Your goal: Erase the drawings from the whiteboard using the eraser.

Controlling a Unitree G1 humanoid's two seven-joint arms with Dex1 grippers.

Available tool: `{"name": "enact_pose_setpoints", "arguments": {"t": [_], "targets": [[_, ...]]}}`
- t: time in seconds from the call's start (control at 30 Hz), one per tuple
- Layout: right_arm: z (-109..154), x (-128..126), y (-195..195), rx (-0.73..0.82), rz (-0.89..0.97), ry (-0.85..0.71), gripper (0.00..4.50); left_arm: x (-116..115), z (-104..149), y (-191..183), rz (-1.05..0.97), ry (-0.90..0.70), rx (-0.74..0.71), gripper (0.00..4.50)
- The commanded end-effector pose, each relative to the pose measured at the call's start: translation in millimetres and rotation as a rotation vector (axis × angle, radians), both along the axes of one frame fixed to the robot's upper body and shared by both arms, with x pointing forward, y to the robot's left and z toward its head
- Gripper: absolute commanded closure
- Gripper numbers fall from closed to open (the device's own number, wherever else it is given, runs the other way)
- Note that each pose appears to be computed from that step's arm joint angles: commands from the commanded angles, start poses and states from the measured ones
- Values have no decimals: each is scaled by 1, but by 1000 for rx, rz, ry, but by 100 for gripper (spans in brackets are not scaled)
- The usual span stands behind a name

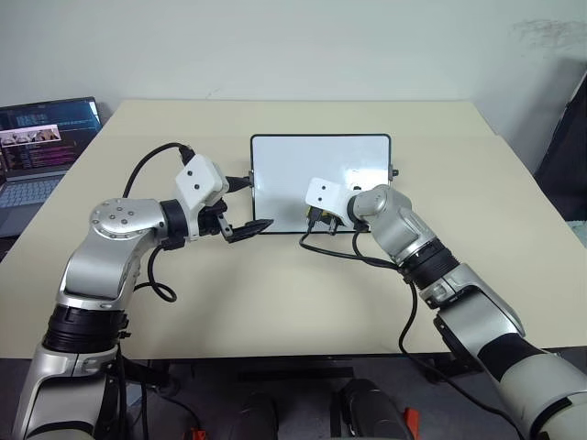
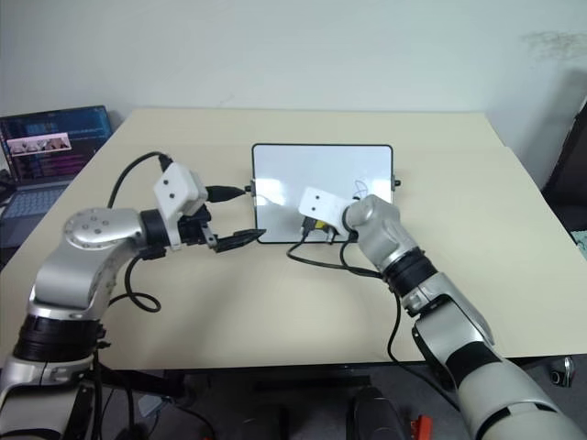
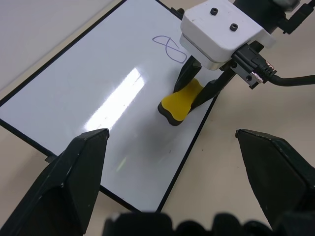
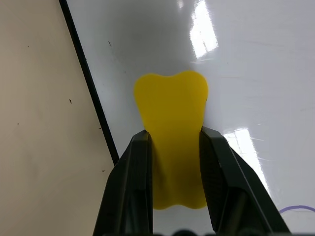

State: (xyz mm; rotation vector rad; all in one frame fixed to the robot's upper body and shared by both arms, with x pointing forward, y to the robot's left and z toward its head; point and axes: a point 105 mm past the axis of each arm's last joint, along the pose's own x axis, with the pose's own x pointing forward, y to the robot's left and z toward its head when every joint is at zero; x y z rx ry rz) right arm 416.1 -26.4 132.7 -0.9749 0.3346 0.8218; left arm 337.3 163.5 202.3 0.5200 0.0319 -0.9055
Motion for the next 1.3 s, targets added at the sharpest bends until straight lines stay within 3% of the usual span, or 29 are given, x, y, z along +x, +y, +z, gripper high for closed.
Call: {"name": "enact_pose_setpoints", "arguments": {"t": [0.03, 0.17, 0.23, 0.33, 0.43, 0.9, 1.3], "targets": [[-18, 5, -26, -49, -106, 57, 353, -2, 13, 0, -10, -45, -4, 0], [7, 3, -23, 16, -76, 45, 353, -1, 15, 1, -6, -48, -8, 0], [32, 0, -24, 59, -50, -1, 353, -1, 17, 4, 1, -53, -10, 0], [78, -22, -34, 192, 8, -39, 353, -2, 18, 13, 24, -56, -3, 0], [101, -45, -52, 246, 82, -84, 353, -2, 18, 21, 49, -56, 6, 0], [97, -56, -178, 282, -236, -155, 353, -5, 18, 49, 108, -49, 9, 0], [108, -48, -179, 359, -249, -195, 353, -6, 22, 44, 100, -61, -9, 0]]}}
